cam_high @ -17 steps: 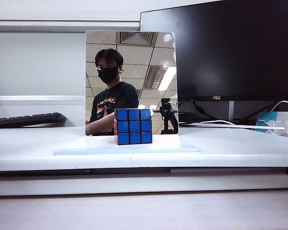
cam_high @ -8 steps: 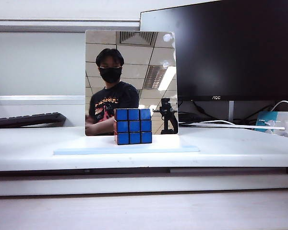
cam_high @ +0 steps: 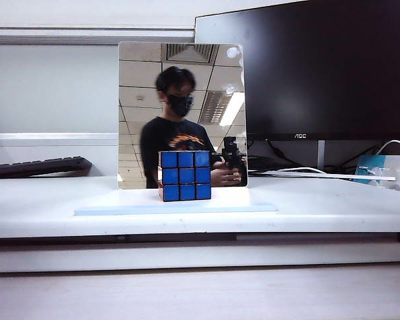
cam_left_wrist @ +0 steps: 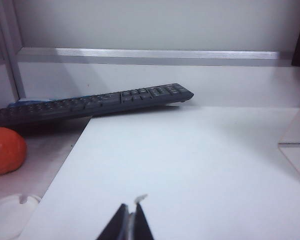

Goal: Move the the Rubik's Cube near the mirror.

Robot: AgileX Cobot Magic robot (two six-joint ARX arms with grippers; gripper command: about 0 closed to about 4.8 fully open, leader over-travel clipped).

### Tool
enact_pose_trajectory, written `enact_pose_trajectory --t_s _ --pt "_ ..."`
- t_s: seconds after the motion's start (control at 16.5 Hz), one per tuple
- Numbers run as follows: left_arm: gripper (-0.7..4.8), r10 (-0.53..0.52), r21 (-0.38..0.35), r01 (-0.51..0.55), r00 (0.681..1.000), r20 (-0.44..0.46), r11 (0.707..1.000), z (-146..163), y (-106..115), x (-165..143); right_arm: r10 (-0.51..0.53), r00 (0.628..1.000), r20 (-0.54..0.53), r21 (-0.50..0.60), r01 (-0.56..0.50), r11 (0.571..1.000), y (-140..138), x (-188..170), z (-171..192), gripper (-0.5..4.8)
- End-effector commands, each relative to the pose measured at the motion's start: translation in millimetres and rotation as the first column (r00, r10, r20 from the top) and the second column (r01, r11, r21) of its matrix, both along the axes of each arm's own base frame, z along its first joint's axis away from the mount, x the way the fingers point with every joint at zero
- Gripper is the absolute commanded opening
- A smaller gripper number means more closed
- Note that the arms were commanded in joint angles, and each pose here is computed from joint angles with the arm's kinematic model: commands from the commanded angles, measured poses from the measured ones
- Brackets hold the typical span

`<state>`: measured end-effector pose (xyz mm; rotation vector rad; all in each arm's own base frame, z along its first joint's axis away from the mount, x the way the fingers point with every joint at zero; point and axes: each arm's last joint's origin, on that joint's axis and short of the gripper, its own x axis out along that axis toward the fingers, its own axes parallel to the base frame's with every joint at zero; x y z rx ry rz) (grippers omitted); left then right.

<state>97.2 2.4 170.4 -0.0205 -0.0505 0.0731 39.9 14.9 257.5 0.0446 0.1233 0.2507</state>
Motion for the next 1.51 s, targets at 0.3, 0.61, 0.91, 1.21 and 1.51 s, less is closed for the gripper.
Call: enact_pose_trajectory --t_s 0.3,0.61,0.91,1.21,1.51 --pt "0.22 -0.006 0.004 0.006 1.0 0.005 1.0 0.8 -0.3 -0.1 -0.247 0.956 0.156 0.047 0.243 0.969 -1.5 46.8 -58.6 -0.01" --pt "0.22 -0.006 0.004 0.006 1.0 -0.004 1.0 0.0 -0.3 0.0 -0.227 0.963 0.143 0.035 0.224 0.974 -5.8 56.9 -88.9 -0.01" --pt "0.22 -0.007 0.004 0.007 1.0 -0.005 1.0 -0.1 -0.3 0.0 -0.252 0.955 0.156 0.037 0.249 0.968 -8.4 57.1 -87.6 -0.01" --pt "0.22 -0.006 0.004 0.006 1.0 -0.005 1.0 -0.1 -0.3 0.0 -0.23 0.962 0.151 0.034 0.227 0.973 -8.2 57.1 -88.2 -0.01" --pt "0.22 -0.006 0.004 0.006 1.0 -0.005 1.0 -0.1 -0.3 0.0 -0.241 0.959 0.151 0.032 0.239 0.971 -11.9 57.3 -88.2 -0.01"
